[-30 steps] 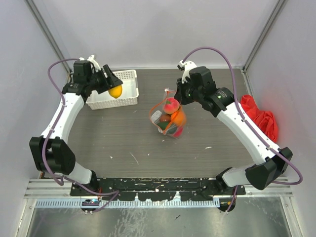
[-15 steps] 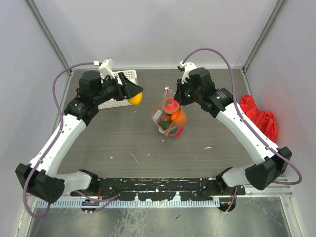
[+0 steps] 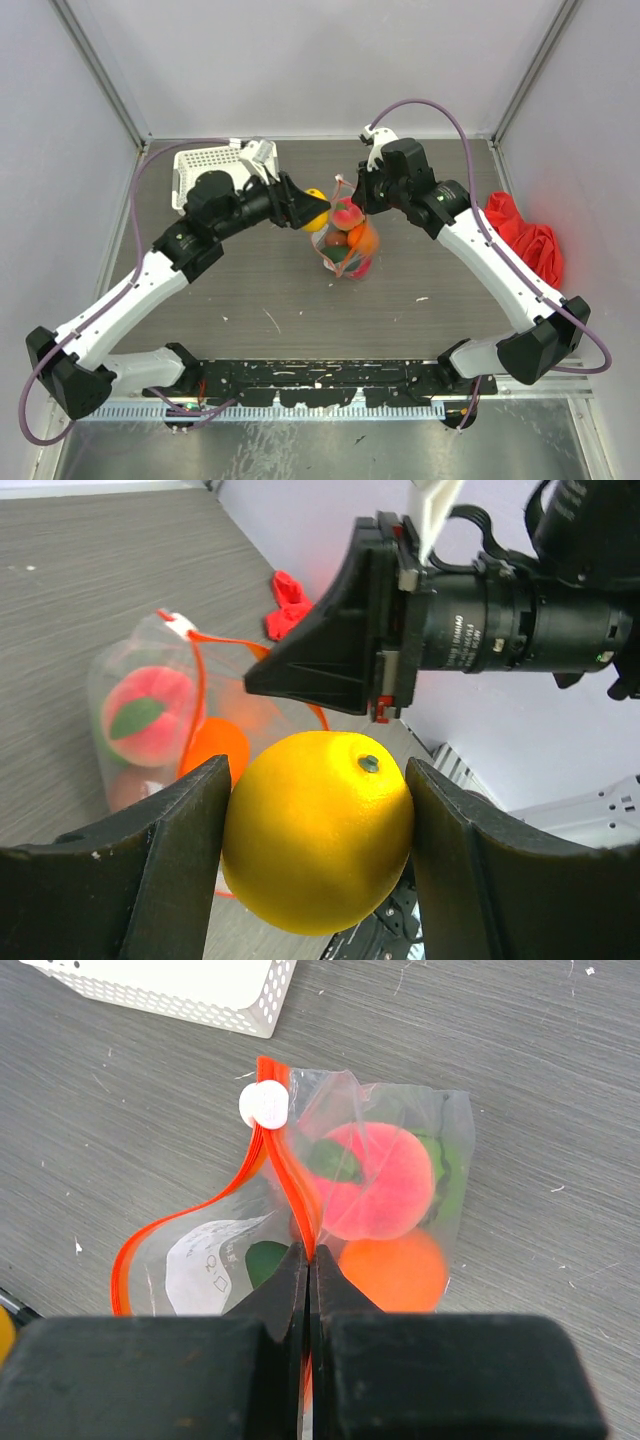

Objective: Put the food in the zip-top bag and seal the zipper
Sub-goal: Place the fake fruit in the zipper food storage bag.

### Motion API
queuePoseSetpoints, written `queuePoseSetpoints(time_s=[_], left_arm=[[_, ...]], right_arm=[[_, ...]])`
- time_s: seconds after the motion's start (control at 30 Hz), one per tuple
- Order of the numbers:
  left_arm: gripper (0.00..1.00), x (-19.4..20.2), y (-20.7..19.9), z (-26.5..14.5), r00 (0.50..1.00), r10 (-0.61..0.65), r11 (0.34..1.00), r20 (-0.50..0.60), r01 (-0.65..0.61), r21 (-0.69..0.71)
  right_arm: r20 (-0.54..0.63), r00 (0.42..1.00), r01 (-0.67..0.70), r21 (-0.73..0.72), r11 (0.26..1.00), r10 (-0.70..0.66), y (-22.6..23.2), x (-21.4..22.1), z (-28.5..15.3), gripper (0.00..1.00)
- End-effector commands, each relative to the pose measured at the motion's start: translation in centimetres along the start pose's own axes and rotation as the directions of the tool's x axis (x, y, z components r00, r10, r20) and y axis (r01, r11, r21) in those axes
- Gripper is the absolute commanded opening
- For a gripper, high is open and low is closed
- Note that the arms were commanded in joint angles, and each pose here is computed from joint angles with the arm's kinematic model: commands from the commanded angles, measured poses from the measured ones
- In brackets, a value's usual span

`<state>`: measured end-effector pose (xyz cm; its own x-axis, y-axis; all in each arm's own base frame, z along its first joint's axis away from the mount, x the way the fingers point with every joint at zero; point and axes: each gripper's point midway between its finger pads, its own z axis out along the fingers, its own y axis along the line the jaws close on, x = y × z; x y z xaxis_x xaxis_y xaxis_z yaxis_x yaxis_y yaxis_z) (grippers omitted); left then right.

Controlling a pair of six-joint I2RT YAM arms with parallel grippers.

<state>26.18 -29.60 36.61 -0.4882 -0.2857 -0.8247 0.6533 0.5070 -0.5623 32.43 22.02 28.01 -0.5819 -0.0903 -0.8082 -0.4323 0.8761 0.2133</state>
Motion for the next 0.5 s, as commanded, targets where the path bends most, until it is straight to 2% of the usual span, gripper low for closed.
queuePoseSetpoints(time_s=[0.0, 0.3, 0.47], left_arm=[[0.37, -0.8, -2.7, 1.8, 0.991, 0.098, 0.991, 0.094, -0.105, 0.079], [0.4, 2.6, -2.2, 5.1, 0.977, 0.204, 0.977, 0.056, -0.206, 0.047], [0.47, 4.8, 0.0, 6.7, 0.973, 0.229, 0.973, 0.007, -0.229, -0.013]], right_arm=[[0.096, 0.995, -0.01, -0.038, 0.999, 0.014, 0.9, -2.5, -1.4, 0.0], [0.098, 0.995, -0.01, -0.039, 0.999, 0.014, 0.9, -2.5, -1.6, 0.0], [0.097, 0.995, -0.011, -0.046, 0.999, 0.015, 1.1, -2.6, -1.6, 0.01]])
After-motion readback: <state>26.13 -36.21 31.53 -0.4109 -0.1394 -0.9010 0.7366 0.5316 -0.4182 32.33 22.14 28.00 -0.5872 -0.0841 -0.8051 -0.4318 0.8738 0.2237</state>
